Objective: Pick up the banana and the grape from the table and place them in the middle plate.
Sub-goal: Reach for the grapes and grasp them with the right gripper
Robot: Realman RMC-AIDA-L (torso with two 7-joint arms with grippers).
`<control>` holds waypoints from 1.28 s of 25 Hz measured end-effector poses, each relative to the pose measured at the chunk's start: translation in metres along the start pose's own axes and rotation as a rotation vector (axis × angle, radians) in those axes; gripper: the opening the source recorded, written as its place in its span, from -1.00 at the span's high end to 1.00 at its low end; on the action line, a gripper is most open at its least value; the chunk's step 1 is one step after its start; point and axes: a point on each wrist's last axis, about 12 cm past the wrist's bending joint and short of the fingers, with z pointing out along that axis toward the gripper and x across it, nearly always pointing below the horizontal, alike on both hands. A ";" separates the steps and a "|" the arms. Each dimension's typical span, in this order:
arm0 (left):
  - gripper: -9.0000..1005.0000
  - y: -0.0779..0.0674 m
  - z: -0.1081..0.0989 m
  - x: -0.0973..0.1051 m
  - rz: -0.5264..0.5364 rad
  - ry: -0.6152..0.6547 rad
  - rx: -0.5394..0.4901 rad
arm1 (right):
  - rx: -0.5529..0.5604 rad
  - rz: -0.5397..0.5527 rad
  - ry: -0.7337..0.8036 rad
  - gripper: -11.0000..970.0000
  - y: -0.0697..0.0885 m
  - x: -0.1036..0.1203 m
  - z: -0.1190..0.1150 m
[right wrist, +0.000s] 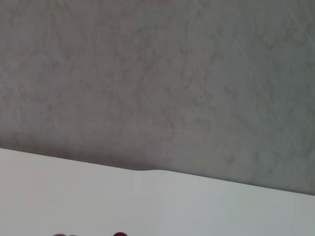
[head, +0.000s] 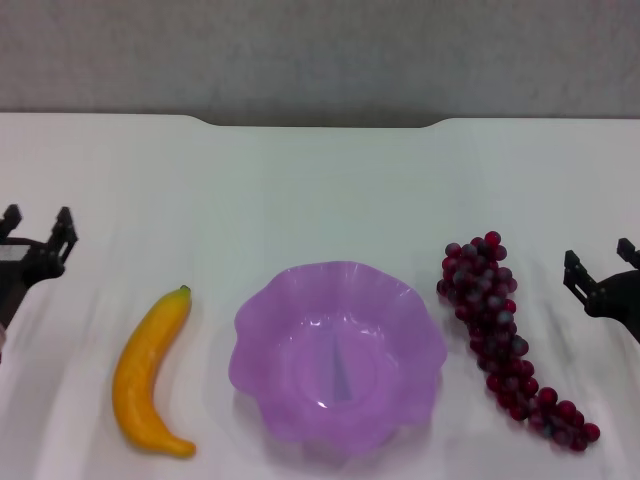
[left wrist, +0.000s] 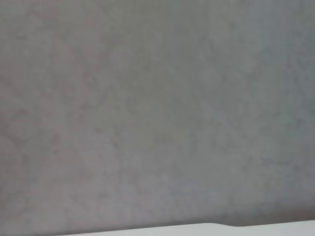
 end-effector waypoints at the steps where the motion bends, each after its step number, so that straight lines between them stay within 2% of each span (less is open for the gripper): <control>1: -0.30 0.003 -0.001 0.001 -0.015 0.002 -0.019 | 0.001 0.001 0.000 -0.50 0.000 0.000 0.000; 4: -0.29 0.006 -0.001 0.002 -0.048 0.009 -0.055 | 0.001 0.004 0.000 -0.50 0.000 0.000 0.000; 17: -0.29 0.009 -0.002 0.001 -0.106 -0.002 -0.076 | 0.005 0.018 -0.034 -0.50 0.000 -0.004 -0.001; 20: -0.29 0.011 -0.003 0.002 -0.114 0.004 -0.080 | -0.012 0.047 -0.072 -0.50 0.007 -0.009 -0.002; 24: -0.29 0.013 -0.005 0.006 -0.103 0.022 -0.085 | -0.072 0.116 -0.077 -0.50 0.027 -0.018 0.002; 27: -0.29 0.013 -0.006 0.006 -0.098 0.025 -0.080 | -0.106 0.161 -0.042 -0.50 0.030 -0.024 0.002; 32: -0.29 0.012 -0.004 0.005 -0.094 0.025 -0.074 | -0.176 0.189 0.116 -0.50 0.029 -0.048 0.009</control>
